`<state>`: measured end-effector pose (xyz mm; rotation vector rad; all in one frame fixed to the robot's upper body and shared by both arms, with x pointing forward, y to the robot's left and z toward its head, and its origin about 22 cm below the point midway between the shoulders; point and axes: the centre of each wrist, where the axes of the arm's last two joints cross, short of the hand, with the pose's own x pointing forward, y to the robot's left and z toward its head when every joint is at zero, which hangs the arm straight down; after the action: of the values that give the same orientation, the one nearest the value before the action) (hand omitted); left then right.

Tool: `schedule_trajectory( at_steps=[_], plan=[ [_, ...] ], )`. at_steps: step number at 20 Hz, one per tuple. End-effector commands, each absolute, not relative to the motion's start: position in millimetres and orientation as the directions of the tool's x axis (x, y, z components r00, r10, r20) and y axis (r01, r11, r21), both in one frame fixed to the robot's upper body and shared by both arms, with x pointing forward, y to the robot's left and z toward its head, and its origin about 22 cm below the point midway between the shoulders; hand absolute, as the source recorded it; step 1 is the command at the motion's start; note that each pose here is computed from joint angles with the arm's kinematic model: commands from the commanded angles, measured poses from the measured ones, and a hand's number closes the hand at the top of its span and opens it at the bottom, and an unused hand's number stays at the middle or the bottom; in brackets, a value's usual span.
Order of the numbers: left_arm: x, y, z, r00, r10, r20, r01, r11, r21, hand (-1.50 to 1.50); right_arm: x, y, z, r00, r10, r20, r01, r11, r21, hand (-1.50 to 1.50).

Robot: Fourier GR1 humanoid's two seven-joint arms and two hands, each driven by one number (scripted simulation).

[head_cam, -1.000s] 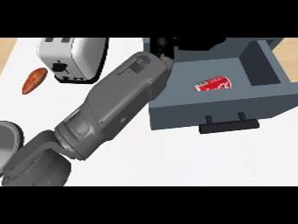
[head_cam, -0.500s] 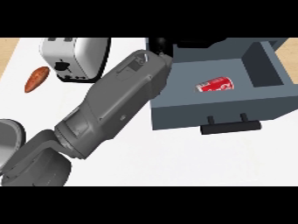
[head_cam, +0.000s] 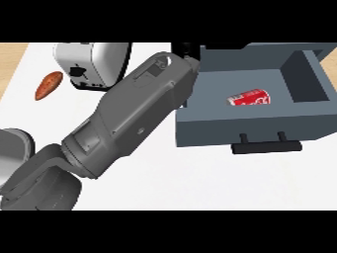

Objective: Pick up the can, place it into the drawer and close the drawer

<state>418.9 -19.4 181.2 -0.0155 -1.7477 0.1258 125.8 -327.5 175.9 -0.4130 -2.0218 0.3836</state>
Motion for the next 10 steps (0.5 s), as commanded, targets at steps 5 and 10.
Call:
schedule_trajectory(
  at_steps=[5,10],
  plan=[
    [415.2,-24.4,189.5,-0.156,0.128,0.979,-0.047,0.989,-0.137,-1.5,157.0,-283.1,179.6,-0.442,0.613,0.655,0.172,0.775,-0.608,-1.5],
    [414.1,-22.5,182.3,-0.143,0.119,0.983,-0.058,0.99,-0.128,-1.5,201.0,-259.3,161.5,-0.446,0.681,0.581,0.18,0.704,-0.687,-1.5]
  ],
)
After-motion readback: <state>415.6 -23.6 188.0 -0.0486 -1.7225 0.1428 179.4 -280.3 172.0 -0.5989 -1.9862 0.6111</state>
